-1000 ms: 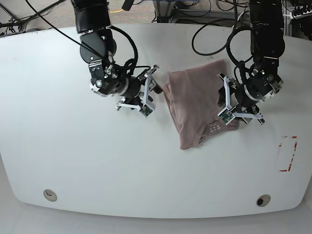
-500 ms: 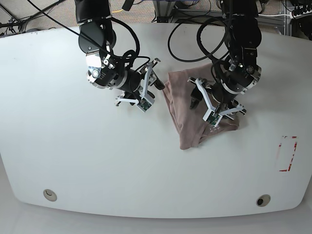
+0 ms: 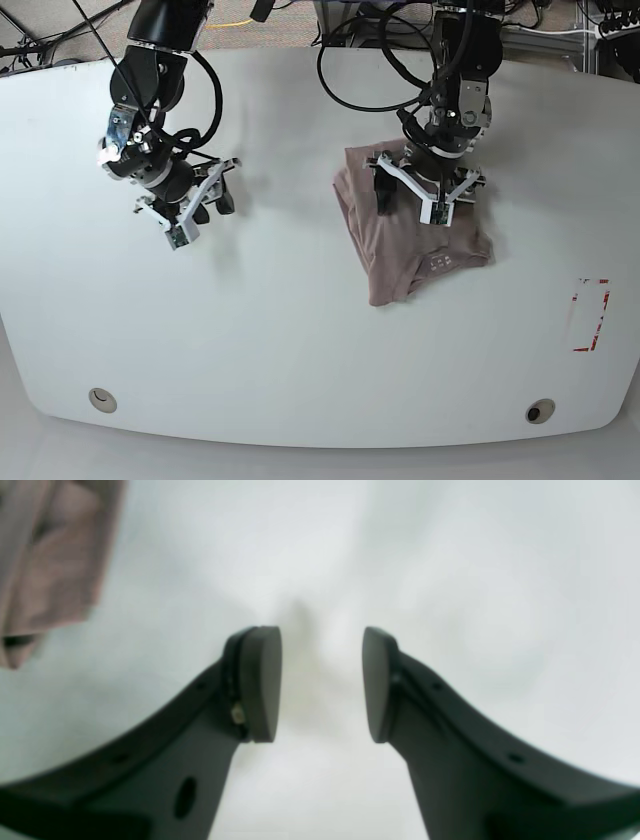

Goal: Fold the T-shirt properly
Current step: 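Grasp the folded bundle with the left gripper and release the right, then carry the folded shirt with the left gripper to the table edge and drop it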

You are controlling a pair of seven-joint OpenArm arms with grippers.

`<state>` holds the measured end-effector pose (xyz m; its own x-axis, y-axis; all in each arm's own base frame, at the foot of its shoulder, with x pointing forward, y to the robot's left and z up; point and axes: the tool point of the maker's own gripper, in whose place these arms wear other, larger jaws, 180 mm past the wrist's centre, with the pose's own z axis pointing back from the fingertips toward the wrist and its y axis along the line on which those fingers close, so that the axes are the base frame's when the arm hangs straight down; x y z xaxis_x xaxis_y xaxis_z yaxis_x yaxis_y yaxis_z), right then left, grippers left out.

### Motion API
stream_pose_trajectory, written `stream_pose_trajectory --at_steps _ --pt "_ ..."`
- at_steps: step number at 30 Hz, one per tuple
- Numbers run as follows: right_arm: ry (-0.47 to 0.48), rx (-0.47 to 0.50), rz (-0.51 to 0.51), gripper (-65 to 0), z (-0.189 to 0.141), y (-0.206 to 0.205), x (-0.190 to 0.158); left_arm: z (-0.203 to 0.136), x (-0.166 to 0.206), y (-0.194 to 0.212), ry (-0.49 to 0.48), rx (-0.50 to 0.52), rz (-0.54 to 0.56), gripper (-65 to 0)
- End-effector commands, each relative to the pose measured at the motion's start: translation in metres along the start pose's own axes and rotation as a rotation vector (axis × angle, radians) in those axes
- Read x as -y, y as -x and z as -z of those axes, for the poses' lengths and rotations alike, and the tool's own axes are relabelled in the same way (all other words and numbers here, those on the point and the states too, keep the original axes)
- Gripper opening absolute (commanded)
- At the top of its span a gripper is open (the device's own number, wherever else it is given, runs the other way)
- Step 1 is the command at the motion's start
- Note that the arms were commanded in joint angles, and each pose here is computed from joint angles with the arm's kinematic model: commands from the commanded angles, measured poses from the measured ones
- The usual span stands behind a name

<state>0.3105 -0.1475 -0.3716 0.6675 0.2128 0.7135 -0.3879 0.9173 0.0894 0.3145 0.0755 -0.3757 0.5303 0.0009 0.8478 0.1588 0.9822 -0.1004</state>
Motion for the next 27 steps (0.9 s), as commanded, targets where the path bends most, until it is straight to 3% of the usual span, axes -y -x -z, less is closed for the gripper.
stream_pose_trajectory --at_steps 1,8,14,20,27 --pt "0.042 0.015 0.036 -39.6 -0.006 -0.005 0.022 0.006 -0.002 0.003 -0.008 0.028 -0.017 -17.9" --pt "0.092 0.001 0.107 -39.6 -0.013 0.005 0.045 0.010 -0.039 0.048 -0.048 -0.079 0.049 -18.3" --pt "0.094 -0.002 0.107 -39.6 -0.014 0.006 0.045 -0.012 -0.094 0.068 -0.106 -0.159 0.185 -18.3" --pt "0.102 -0.001 0.092 -39.6 -0.019 0.008 0.043 -0.044 -0.169 0.086 -0.172 -0.331 0.325 -18.5" --pt "0.127 0.045 0.048 -39.6 -0.030 -0.010 0.041 -0.096 -0.276 0.087 -0.245 -0.424 0.299 -18.5"
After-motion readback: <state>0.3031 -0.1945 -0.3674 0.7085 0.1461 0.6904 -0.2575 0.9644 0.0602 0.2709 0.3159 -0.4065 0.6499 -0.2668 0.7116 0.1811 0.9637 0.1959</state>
